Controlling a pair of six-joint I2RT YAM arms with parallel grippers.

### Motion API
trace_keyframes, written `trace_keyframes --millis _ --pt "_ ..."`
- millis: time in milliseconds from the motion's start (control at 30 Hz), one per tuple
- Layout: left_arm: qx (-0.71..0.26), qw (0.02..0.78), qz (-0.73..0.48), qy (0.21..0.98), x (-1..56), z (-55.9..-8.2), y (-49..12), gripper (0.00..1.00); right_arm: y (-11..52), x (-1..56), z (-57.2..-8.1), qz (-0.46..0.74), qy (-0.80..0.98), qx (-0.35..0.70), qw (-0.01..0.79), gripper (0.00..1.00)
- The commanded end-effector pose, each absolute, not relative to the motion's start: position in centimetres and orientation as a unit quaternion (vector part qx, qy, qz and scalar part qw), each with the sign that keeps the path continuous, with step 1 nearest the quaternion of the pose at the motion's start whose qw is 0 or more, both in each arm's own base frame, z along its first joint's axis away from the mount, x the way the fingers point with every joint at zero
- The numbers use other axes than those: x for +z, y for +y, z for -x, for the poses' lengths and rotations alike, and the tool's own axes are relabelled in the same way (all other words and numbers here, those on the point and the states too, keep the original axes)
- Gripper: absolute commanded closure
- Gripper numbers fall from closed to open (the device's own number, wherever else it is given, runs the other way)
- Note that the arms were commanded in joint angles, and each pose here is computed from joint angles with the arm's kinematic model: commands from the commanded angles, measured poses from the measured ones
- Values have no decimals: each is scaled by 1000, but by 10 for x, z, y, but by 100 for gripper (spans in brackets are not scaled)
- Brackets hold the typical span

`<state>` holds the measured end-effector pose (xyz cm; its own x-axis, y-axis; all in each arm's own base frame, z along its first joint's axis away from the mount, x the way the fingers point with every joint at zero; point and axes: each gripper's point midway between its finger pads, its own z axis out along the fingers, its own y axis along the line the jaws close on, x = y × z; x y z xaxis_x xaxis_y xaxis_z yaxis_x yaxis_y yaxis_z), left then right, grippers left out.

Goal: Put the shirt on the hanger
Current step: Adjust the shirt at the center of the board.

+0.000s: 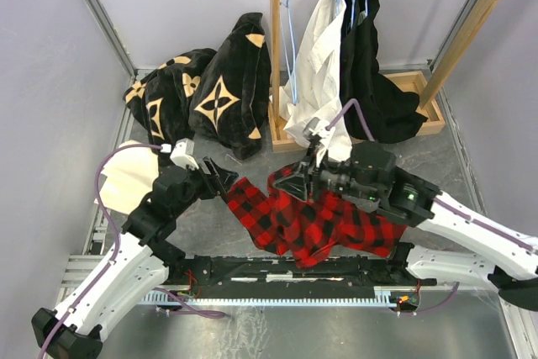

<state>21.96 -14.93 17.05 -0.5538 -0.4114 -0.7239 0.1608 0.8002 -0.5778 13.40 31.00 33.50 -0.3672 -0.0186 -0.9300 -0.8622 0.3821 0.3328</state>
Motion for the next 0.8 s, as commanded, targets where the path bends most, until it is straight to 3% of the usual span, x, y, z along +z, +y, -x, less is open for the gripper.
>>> trace_keyframes --millis 0,100,233,433,767 --pt "-302 497 68 811 197 -227 -146 22 327 350 -144 315 660 466 498 58" --pt "-291 499 75 813 196 -227 -141 21 308 338 -152 312 687 415 508 35" --pt "-281 497 84 817 191 -227 -137 16 269 315 -163 306 736 322 511 15" --pt "-266 491 101 823 186 -230 -132 9 219 299 -163 286 768 248 516 10" --pt "-273 482 95 827 184 -232 -138 8 184 319 -155 238 755 258 554 7"
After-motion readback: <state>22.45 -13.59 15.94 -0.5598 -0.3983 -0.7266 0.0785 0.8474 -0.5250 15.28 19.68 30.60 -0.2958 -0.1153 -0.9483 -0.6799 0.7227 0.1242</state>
